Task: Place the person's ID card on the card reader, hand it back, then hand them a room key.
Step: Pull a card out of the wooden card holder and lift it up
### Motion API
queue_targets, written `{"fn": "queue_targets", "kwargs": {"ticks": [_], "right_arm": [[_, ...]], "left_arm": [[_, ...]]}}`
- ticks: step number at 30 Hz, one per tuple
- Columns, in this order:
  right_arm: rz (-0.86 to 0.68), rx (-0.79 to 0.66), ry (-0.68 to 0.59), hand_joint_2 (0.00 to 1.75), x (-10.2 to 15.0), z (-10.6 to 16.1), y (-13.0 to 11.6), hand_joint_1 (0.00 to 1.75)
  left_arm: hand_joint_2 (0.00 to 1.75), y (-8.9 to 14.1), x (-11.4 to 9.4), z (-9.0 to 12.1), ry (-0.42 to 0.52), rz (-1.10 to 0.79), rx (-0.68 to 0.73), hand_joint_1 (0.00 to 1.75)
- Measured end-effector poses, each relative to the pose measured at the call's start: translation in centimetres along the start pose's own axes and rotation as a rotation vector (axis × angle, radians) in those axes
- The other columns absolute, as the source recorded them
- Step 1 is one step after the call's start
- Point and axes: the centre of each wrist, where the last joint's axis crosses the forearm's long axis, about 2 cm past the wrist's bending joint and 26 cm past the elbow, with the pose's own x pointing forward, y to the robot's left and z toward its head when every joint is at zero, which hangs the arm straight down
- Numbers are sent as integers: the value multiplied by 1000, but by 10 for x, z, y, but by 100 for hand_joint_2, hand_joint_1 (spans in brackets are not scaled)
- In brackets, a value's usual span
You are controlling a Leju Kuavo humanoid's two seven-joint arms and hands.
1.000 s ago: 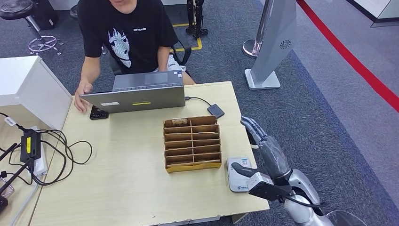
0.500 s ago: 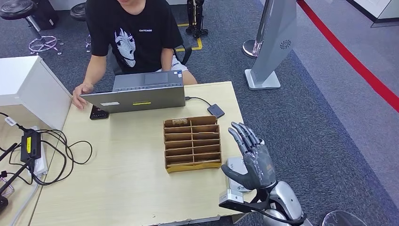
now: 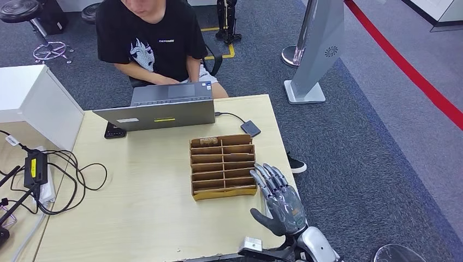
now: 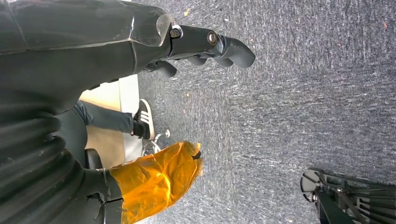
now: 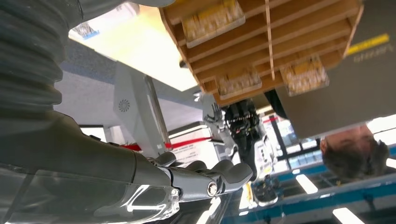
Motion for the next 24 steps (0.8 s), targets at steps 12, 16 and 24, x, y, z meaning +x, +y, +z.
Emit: {"fn": "queue_targets", "kwargs": {"ticks": [12,16,24], "right_arm": [[70,74,-31,175,3,0,15,0],[72,69,-34,175,3,-12,19,0],[35,63,-16,175,2,-37,27,0]], "left_arm": [[175,0,1,0,-2,-27,-1,0],[175,0,2,0,-5,-36,-2,0],[175,0,4,0,-8,-51,-6,0]]}}
